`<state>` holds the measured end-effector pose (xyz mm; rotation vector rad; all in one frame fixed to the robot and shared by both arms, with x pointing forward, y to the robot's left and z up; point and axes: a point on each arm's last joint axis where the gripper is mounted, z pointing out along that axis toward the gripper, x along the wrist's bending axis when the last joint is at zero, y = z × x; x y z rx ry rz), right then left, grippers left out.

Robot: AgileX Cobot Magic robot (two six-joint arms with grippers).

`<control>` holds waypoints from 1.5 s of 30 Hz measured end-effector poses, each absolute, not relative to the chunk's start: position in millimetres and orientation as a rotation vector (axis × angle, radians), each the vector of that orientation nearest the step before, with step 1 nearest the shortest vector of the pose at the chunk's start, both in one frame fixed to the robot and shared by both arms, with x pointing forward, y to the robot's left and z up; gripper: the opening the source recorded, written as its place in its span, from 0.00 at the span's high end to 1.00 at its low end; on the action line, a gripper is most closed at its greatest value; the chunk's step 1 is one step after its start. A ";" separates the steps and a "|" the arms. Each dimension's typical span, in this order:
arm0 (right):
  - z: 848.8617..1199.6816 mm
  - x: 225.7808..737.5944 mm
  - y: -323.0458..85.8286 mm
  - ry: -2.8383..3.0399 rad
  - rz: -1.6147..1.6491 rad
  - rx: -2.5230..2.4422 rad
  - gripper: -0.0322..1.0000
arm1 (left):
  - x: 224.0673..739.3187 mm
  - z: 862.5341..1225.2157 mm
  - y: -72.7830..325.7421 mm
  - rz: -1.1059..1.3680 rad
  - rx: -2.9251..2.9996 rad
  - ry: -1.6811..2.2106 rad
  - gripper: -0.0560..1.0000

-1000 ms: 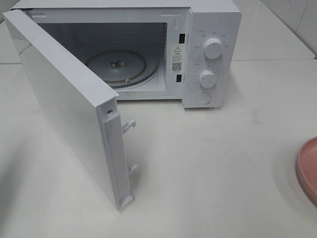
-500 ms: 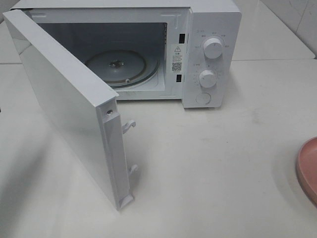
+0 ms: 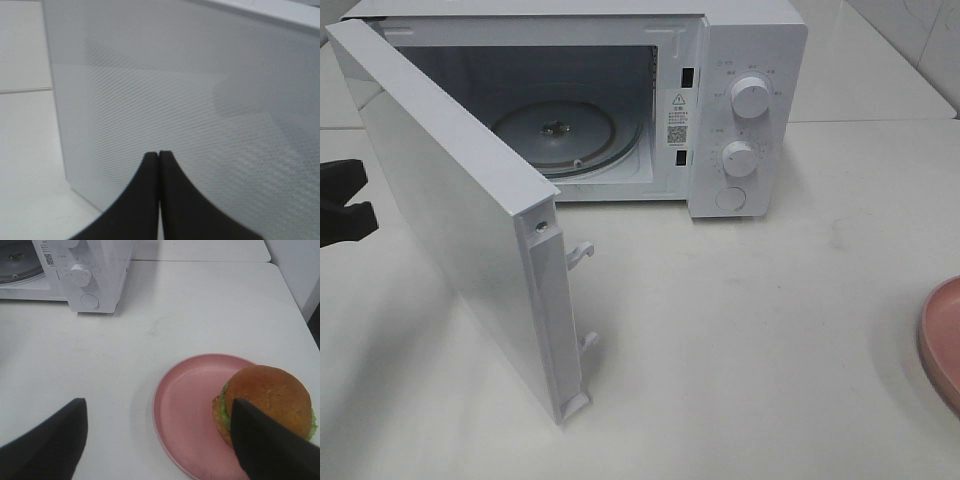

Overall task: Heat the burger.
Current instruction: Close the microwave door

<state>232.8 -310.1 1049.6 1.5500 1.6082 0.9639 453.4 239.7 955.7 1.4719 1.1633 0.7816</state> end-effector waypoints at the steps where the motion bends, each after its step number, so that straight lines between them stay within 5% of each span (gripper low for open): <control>1: 1049.6 232.8 -310.1 1.608 0.964 1.550 0.23 | 455.9 957.1 231.3 0.763 1.478 1.140 0.95; 45: 1049.6 232.8 -310.1 1.608 0.964 1.550 0.23 | 545.8 953.9 84.0 0.770 1.409 1.199 0.95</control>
